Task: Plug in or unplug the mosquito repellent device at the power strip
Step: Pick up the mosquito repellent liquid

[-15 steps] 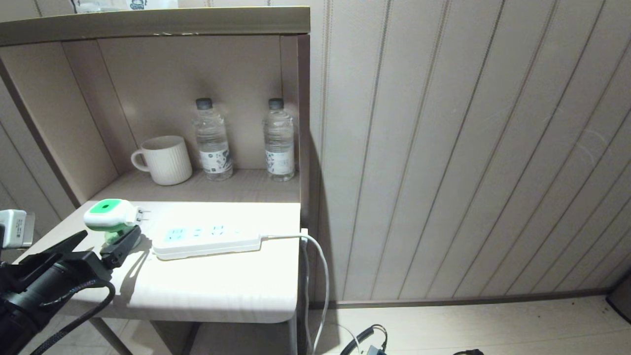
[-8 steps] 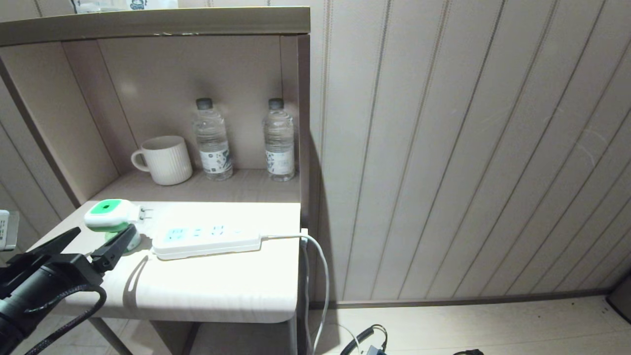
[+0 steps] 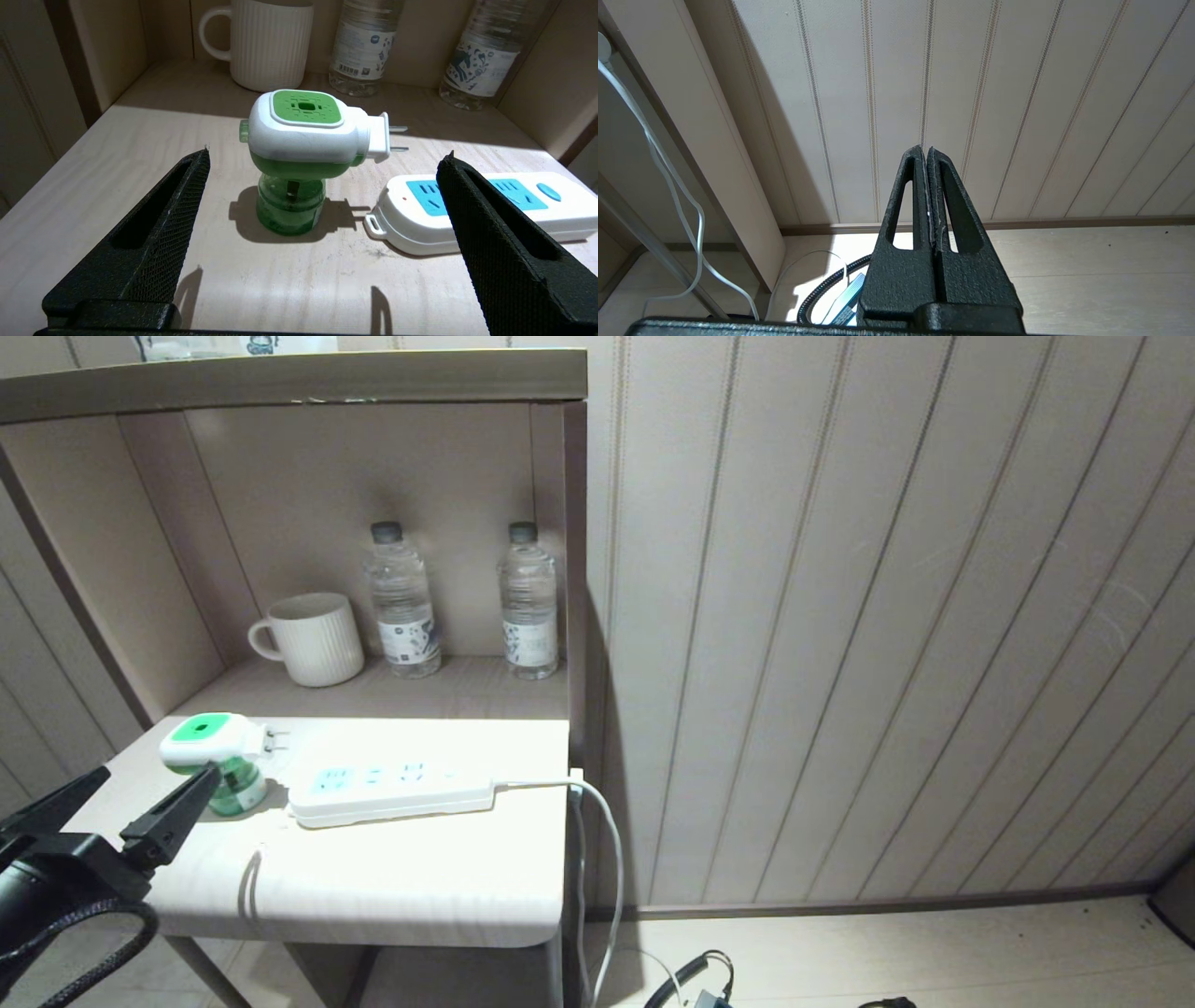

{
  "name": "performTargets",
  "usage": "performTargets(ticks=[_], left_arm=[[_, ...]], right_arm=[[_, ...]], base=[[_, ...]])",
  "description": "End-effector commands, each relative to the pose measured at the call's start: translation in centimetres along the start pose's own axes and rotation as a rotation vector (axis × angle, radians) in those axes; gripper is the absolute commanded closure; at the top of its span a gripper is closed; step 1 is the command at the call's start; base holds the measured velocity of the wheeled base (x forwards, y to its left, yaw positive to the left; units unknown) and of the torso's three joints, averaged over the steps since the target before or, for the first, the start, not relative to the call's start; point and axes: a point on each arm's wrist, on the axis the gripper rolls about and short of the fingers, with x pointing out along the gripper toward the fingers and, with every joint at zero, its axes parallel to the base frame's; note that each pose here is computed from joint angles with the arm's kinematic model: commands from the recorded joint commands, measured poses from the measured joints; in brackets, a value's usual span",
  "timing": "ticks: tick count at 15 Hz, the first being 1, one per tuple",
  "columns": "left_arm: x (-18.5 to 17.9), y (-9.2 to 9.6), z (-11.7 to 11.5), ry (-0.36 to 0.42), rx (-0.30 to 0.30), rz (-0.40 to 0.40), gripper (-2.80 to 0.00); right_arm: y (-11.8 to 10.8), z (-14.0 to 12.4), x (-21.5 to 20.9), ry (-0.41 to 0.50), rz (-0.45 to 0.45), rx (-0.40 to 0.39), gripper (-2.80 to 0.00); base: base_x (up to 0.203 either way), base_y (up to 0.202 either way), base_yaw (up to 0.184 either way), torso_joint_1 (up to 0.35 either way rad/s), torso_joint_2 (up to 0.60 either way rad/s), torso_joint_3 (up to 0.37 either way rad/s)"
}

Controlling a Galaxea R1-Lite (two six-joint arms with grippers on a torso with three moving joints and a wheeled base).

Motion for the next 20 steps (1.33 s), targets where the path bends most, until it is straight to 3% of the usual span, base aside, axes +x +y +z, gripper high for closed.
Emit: performTargets(ticks=[1, 5, 6, 8, 13, 17, 20], left_arm=[[-2.2, -0.5, 1.6, -0.069, 0.007, -0.011, -2.80], [-5.5, -1.4, 5.1, -0.012, -0.002, -0.002, -2.80], [-6.7, -1.7, 6.0, 0.030, -0.007, 0.004, 0.00], [-8.8, -2.3, 8.1, 0.072, -0.017, 0.006, 0.00], [-10.1, -3.2, 12.1, -0.005, -0.062, -0.041, 0.00], [-11.3, -3.7, 14.7, 0.104, -0.067, -0.032, 0.00], [-12.6, -4.1, 15.7, 0.253, 0.000, -0.032, 0.00]], right_arm=[[0.0, 0.0, 0.0, 0.001, 0.001, 0.000, 0.00], [0.0, 0.0, 0.0, 0.001, 0.001, 0.000, 0.00], [0.0, 0.0, 0.0, 0.001, 0.001, 0.000, 0.00], [0.0, 0.0, 0.0, 0.001, 0.001, 0.000, 0.00], [0.0, 0.0, 0.0, 0.000, 0.001, 0.000, 0.00], [0.0, 0.0, 0.0, 0.000, 0.001, 0.000, 0.00], [0.0, 0.0, 0.0, 0.000, 0.001, 0.000, 0.00]], base=[[0.000, 0.000, 0.000, 0.000, 0.00, 0.000], [0.000, 0.000, 0.000, 0.000, 0.00, 0.000], [0.000, 0.000, 0.000, 0.000, 0.00, 0.000], [0.000, 0.000, 0.000, 0.000, 0.00, 0.000], [0.000, 0.000, 0.000, 0.000, 0.00, 0.000], [0.000, 0.000, 0.000, 0.000, 0.00, 0.000], [0.000, 0.000, 0.000, 0.000, 0.00, 0.000]])
